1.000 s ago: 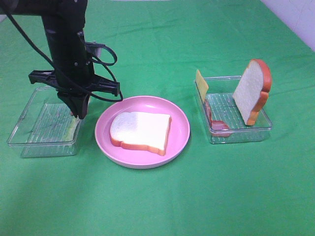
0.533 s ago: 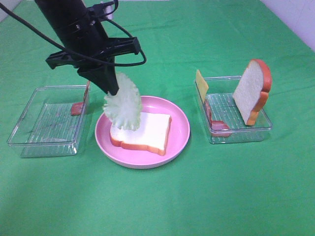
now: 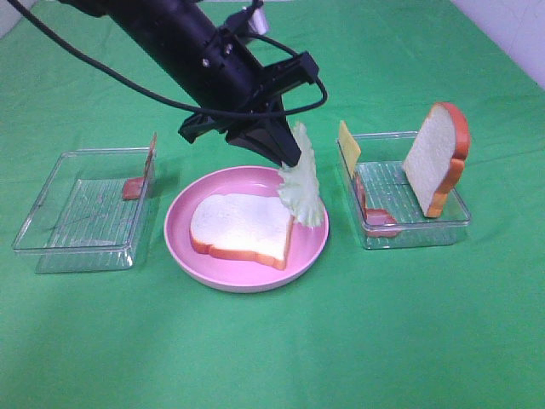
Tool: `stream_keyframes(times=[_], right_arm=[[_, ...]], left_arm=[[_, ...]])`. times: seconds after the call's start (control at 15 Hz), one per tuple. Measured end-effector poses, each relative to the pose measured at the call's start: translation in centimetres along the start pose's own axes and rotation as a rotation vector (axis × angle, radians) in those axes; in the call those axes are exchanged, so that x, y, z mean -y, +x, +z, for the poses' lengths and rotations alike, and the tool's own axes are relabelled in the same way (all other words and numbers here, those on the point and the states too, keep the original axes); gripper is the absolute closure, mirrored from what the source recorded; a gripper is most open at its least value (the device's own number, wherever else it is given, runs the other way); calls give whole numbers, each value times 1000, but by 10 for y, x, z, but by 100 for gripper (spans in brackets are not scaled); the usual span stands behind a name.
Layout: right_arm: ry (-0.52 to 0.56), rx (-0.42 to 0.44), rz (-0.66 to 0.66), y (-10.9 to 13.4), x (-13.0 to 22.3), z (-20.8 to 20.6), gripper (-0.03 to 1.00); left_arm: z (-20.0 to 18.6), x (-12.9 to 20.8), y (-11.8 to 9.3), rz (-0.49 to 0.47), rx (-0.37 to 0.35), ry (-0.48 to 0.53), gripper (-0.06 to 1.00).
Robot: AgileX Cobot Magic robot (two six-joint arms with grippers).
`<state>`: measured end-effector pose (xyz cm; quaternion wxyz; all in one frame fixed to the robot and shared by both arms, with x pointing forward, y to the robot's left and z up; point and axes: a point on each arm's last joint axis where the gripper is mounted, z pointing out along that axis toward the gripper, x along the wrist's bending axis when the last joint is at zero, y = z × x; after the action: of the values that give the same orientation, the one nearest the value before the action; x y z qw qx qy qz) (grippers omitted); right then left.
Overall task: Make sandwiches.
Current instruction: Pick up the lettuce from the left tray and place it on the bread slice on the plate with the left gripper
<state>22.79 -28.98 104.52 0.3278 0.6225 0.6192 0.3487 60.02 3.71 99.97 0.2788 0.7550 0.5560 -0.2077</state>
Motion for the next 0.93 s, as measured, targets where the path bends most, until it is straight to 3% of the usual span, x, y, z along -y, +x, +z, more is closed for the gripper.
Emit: stream_keyframes(times=[0.13, 0.33, 0.4, 0.47, 0.93], right_arm=[[0, 0, 0, 0, 0, 0, 28], [0, 0, 0, 0, 0, 0, 28], [0, 0, 0, 0, 0, 0, 28], [0, 0, 0, 0, 0, 0, 28], [0, 0, 0, 0, 0, 0, 28]], left_arm=[[17, 1, 11, 10, -33, 33, 94], [25, 2, 29, 18, -158, 64, 94], [23, 2, 39, 16, -265, 68, 94], [22, 2, 42, 16, -304, 67, 94], [23, 1, 48, -18, -361, 58, 94]])
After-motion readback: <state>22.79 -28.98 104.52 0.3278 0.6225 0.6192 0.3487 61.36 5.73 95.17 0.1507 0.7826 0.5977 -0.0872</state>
